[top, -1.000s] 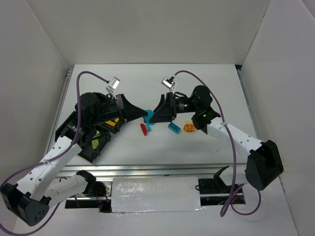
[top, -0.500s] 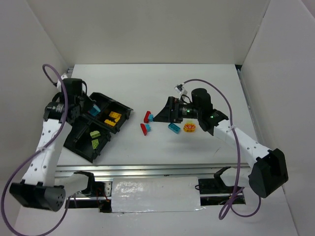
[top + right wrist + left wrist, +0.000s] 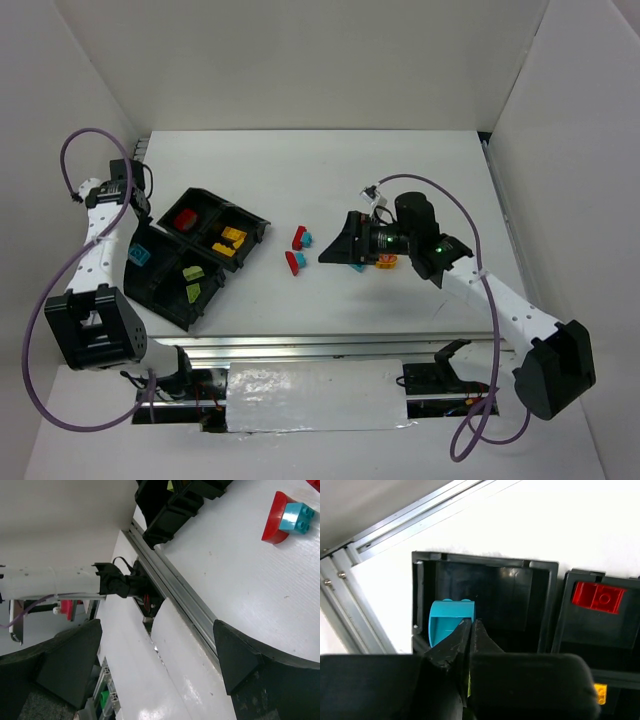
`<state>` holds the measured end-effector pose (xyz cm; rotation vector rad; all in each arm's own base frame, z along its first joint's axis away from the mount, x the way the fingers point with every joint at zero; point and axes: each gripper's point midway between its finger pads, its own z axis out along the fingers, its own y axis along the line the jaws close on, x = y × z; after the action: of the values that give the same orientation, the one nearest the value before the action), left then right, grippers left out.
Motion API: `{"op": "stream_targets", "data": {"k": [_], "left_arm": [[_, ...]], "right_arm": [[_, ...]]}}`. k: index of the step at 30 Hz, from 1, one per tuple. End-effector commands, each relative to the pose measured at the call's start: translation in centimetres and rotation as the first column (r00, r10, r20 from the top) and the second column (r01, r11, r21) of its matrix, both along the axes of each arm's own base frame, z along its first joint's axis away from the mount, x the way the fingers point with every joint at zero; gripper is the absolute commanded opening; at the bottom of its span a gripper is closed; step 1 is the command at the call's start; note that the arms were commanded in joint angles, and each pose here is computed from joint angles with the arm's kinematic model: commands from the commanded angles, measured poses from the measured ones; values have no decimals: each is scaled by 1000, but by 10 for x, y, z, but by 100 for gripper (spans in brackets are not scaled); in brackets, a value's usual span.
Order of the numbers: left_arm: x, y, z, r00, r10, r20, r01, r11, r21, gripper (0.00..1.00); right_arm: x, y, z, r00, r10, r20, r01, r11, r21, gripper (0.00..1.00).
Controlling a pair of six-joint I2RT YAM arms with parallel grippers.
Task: Sort the legos into containers by color
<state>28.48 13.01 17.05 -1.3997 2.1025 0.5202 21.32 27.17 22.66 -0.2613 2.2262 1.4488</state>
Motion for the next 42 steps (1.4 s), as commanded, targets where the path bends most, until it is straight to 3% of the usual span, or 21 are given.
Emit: {"op": "stream_targets", "data": {"k": [1, 3, 7, 10, 13, 17, 18, 22, 28, 36, 39, 42], "left_arm": [[15, 10, -3, 1000, -4, 15, 4, 1000, 21, 14], [16, 11, -9, 1000, -2, 1, 2, 1000, 13, 21], [19, 9, -18, 1000, -12, -9, 12, 1000, -3, 56], [19, 10, -20, 1000, -8, -17, 8, 1000, 1, 75], [16, 11, -18, 999, -10, -32, 11, 1000, 5, 83], [16, 4, -9, 999, -53, -12, 53, 998, -16, 86], [14, 2, -2, 998, -62, 1, 62, 998, -21, 97], [10, -15, 15, 987, -153, 57, 157, 985, -69, 99], [-6, -56, 45, 921, -331, 204, 359, 925, -123, 99], [-46, -127, 55, 733, -572, 369, 660, 728, -182, 100], [-61, -137, 53, 696, -606, 385, 701, 690, -183, 100], [-71, -140, 50, 684, -633, 363, 718, 671, -185, 100]], "right_arm": [[-10, -4, 11, 999, 30, 40, -30, 1000, 8, 100], [-11, -4, 11, 999, 34, 36, -34, 999, 3, 100], [-8, -1, 13, 999, 42, 30, -42, 999, 5, 100], [-2, -2, 13, 999, 24, 35, -24, 1000, -15, 100], [18, -12, 1, 993, -103, 56, 111, 982, -152, 100], [43, -45, -28, 955, -285, 89, 297, 875, -382, 99], [49, -52, -41, 949, -297, 103, 311, 843, -439, 100], [74, -76, -61, 924, -331, 189, 378, 722, -580, 100], [105, -82, -92, 923, -311, 227, 377, 617, -690, 98], [127, -61, -133, 964, -191, 185, 265, 617, -741, 90], [126, -65, -152, 970, -192, 151, 236, 585, -776, 87], [118, -61, -166, 978, -174, 115, 198, 596, -778, 80]]}}
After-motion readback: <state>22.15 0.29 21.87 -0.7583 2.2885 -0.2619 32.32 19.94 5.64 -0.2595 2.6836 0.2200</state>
